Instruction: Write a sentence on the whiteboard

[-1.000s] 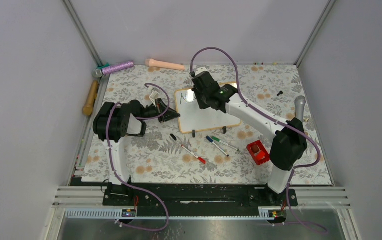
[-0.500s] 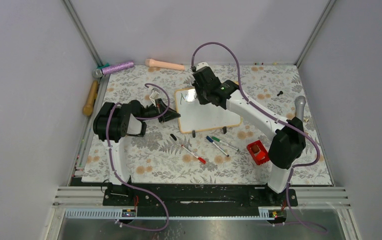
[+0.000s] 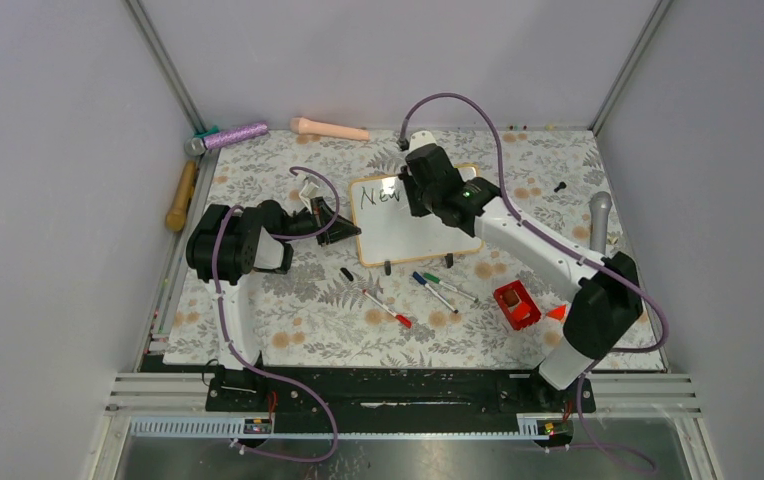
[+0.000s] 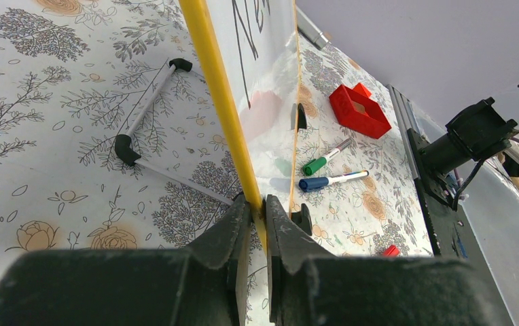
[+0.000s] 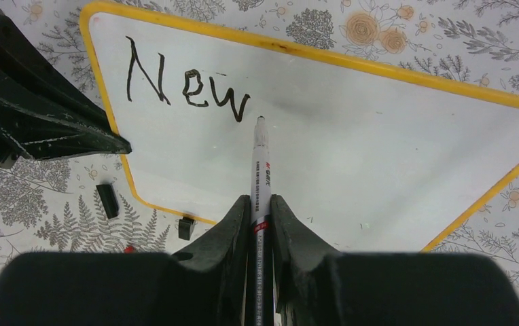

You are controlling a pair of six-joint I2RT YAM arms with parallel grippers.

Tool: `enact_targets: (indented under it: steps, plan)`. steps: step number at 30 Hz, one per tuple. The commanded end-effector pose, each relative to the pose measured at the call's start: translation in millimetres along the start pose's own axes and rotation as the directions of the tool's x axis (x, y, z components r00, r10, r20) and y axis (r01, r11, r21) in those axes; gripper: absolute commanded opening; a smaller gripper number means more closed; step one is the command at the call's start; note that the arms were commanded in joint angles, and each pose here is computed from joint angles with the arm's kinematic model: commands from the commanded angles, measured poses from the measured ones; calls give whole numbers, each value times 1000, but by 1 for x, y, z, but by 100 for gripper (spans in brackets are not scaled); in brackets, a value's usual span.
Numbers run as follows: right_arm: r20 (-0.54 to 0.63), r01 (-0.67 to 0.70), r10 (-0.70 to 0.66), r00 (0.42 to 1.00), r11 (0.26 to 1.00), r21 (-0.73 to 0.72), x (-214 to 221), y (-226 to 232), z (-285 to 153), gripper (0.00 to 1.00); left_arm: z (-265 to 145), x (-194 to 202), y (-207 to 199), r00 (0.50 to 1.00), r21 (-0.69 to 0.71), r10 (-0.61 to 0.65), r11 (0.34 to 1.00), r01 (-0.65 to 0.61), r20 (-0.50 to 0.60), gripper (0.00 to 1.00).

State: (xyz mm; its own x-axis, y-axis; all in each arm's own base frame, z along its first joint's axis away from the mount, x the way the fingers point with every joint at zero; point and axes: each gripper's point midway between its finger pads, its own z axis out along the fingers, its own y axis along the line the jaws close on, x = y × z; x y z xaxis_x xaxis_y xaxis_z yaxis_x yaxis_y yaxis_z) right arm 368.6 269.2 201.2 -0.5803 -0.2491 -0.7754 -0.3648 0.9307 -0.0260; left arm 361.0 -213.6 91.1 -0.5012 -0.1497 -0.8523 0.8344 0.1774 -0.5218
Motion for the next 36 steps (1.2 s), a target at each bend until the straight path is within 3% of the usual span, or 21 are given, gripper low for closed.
enact_targets:
  steps: [1,22,36]
  plan:
    - [132,-55,57,990,998,-17,-26,-6,-21,0,1,15,-12,997,62,66,996,-63,-45,0]
    - [161,-51,34,986,993,103,-8,-33,-27,0,3,19,-11,997,62,51,997,-48,-49,0]
    - [206,-58,35,978,993,105,-8,-37,-30,0,2,21,-6,999,36,15,999,-14,-40,0]
